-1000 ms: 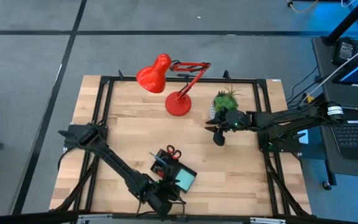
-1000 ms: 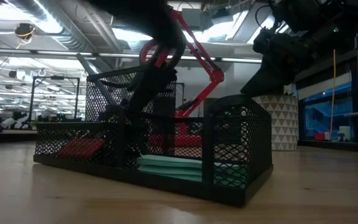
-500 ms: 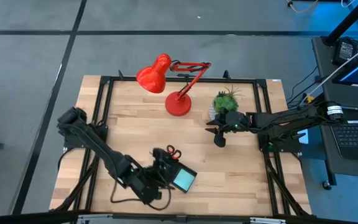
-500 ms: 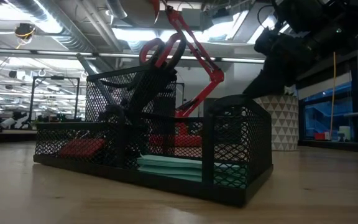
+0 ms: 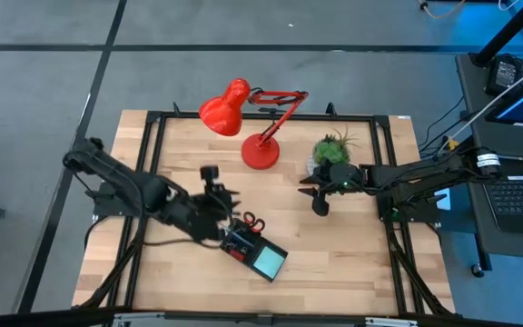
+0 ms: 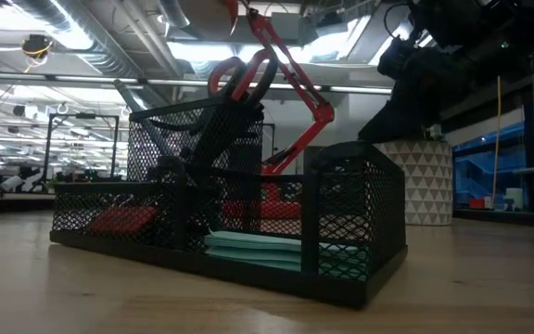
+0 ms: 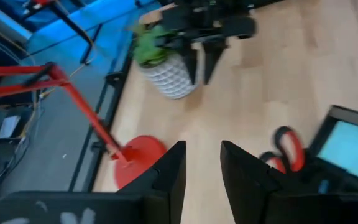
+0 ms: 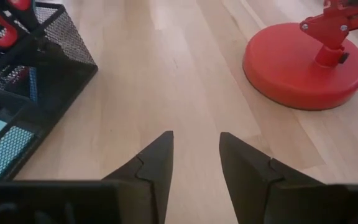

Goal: Pick and place office supplies into organizer
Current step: Return to Home Position

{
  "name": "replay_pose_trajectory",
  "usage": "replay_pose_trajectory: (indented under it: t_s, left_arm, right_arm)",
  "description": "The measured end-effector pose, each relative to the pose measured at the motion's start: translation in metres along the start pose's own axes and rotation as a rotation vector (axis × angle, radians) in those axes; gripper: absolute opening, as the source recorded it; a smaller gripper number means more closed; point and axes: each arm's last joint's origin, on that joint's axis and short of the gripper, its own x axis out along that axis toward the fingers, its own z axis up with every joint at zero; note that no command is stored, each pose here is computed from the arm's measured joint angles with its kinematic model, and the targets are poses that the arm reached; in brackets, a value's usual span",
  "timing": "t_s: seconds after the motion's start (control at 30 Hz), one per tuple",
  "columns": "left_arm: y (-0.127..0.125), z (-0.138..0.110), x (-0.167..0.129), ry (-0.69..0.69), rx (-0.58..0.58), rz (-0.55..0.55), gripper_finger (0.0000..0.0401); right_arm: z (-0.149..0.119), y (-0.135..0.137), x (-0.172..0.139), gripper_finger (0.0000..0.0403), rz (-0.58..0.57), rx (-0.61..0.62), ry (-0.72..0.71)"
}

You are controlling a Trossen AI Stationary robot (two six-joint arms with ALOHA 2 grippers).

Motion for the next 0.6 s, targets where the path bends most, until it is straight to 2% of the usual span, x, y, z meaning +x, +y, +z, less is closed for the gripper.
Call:
replay_pose_trajectory:
  t_s: [0.3, 0.4, 0.6]
  left_arm:
    - [0.051, -0.007, -0.013, -0.009, -0.01, 0.063, 0.0093]
    - [0.061, -0.019, -0.012, -0.003, -0.039, 0.077, 0.0093]
    - [0.067, -0.053, -0.001, -0.091, -0.091, 0.045, 0.0095]
  right_arm:
    - [0.011, 0.003, -0.004, 0.0133, 0.073, -0.034, -0.109]
    - [0.017, 0.005, -0.014, 0.0133, 0.12, -0.034, -0.153]
    - [0.023, 0.008, -0.045, 0.0133, 0.187, -0.05, -0.184]
